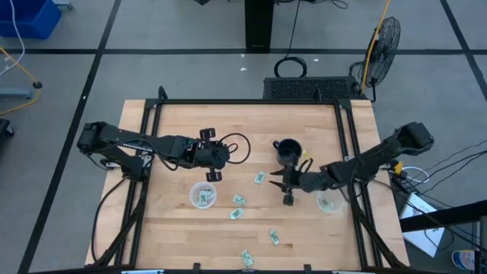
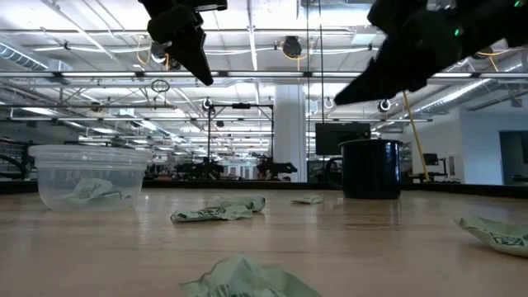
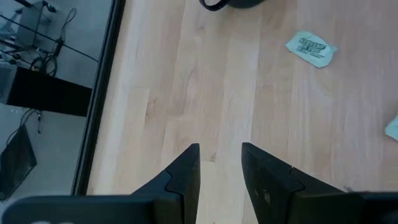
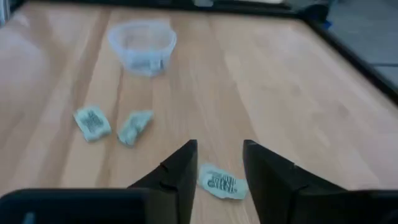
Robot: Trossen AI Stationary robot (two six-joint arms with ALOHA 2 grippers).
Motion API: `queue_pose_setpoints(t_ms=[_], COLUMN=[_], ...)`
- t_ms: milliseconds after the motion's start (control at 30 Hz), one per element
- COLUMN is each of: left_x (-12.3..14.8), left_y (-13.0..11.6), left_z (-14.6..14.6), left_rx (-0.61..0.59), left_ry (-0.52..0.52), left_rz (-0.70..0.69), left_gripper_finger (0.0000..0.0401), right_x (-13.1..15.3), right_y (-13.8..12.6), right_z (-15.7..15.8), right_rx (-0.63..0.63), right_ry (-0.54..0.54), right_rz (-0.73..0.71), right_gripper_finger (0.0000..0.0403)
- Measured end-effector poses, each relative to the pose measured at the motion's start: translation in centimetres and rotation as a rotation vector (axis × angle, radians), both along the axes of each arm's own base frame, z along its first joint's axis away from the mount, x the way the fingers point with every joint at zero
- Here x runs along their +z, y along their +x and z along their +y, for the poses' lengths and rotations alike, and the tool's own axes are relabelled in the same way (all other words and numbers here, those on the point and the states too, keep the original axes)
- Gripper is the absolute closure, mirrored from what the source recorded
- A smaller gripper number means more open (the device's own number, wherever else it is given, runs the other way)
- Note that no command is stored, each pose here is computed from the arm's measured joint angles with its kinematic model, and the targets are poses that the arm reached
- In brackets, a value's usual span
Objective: Pick and place Stevia / Truvia into bins
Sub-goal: Put the stevia packet into the right transparent plastic container
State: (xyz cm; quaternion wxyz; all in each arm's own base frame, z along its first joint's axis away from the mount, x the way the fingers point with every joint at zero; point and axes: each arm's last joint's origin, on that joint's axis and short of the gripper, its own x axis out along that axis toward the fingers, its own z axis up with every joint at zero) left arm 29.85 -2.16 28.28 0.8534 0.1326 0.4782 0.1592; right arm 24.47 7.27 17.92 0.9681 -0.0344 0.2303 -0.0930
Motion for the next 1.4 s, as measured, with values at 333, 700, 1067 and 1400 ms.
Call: queue_pose_setpoints(t_ms=[333,700,1067,1400], left_x=[0.0,0.1,0.2,0.2], left_y=[0.1,0.3,0.4,0.4], left_z=[-0.1,-0.1,-0.1,-0.1], left_rx=[-0.010,-0.012,-0.013,-0.014], left_ry=[-0.024,-0.027,-0.030,-0.029], left_rz=[-0.012,-0.030,-0.042,-0.040], left_gripper_finger=[0.0277,0.0277,0.0277,0.0277], right_x=[-4.9,-5.7,-1.4,-1.6], right_y=[3.0,3.9,4.8,5.4], right_z=[-3.1,-3.7,-2.2,-1.8], right_rx=[-0.040,-0.029,-0.055,-0.096], right_ry=[0.036,0.041,-0.055,0.097], right_rz=[0.103,0.100,0.286,0.314], right_gripper_finger=[0.0241,0.0256,0.0257,0.0257])
